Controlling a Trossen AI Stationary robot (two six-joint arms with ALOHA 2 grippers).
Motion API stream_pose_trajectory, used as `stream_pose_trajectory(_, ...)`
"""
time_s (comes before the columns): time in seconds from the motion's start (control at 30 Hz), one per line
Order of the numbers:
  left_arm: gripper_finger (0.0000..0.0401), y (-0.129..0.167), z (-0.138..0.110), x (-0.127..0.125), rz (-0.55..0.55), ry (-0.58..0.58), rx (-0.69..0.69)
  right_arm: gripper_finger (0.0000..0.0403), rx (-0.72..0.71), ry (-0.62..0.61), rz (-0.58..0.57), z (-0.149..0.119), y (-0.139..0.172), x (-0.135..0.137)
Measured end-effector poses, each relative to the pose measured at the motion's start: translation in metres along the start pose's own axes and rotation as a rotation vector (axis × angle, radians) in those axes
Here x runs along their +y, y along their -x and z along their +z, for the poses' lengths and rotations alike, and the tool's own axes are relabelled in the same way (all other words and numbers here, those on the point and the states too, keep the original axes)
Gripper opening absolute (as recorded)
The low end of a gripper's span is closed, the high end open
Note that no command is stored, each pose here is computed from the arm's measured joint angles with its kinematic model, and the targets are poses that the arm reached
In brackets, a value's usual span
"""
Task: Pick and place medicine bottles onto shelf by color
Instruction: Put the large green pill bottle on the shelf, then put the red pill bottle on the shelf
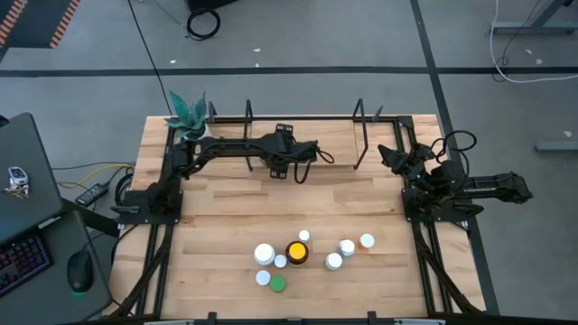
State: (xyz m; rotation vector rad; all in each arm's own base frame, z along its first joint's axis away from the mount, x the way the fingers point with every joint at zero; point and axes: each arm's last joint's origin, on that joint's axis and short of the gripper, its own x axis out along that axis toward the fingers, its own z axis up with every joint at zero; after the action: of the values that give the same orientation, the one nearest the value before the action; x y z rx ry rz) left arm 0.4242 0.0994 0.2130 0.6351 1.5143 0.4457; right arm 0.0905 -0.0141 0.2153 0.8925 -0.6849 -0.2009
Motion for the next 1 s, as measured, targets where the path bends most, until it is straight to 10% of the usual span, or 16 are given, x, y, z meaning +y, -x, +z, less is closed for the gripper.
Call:
stream_pose_trajectory(0.77,0.0373,-0.008,-0.008,0.010,0.030,0.036,0.062,0.0061,-0.002,0.003,-0.002,0.000,0.000,0.000)
stream_pose_trajectory(1.0,0.0373,0.019,-0.001,0.020,0.011,0.243,-0.038,0.0061,-0.002,0.008,-0.003,0.000,0.000,0.000)
